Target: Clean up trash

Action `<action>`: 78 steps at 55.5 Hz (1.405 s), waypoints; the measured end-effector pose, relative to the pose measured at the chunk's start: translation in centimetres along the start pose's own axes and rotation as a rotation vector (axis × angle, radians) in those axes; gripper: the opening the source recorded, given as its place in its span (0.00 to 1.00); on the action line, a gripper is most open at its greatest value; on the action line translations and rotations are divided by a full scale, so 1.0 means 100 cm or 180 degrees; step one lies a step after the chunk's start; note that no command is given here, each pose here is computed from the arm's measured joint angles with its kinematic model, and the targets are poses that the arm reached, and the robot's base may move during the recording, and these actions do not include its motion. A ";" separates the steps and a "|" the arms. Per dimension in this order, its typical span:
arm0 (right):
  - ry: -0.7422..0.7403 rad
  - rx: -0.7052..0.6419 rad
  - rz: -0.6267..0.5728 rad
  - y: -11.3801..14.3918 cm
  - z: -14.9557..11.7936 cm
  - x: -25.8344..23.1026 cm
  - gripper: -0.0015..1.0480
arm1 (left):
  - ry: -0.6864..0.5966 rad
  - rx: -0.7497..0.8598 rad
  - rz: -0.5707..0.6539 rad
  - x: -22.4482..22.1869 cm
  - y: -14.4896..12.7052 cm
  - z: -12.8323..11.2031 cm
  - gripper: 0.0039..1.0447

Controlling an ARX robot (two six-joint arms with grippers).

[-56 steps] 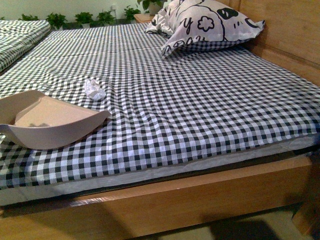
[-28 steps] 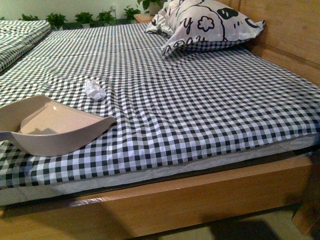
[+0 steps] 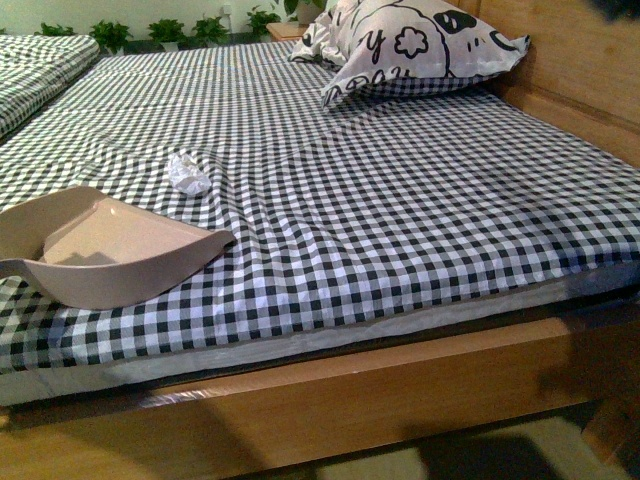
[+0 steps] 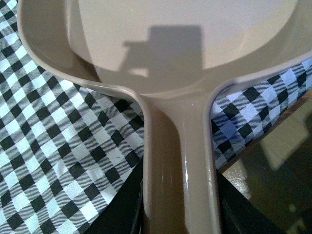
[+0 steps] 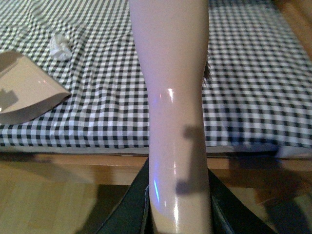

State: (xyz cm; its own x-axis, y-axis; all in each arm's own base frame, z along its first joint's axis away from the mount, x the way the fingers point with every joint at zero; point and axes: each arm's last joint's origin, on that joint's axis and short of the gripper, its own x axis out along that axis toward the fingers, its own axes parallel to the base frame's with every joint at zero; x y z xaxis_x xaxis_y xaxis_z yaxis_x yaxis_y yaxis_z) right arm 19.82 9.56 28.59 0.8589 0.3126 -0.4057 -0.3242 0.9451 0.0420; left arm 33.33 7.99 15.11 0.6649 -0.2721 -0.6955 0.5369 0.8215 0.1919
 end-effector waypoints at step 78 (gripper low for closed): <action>0.1282 -0.0584 0.0214 0.161 0.036 0.340 0.19 | -0.0011 0.0020 -0.0011 0.000 0.000 0.000 0.25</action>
State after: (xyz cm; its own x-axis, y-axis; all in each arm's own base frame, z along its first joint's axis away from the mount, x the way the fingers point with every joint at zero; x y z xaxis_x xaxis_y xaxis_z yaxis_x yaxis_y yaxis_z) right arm 45.21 35.77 18.76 0.6224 0.2764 -0.7323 -0.4702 0.8800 -0.0674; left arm 33.33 7.95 15.14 0.6649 -0.2765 -0.6939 0.5424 0.8174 0.1940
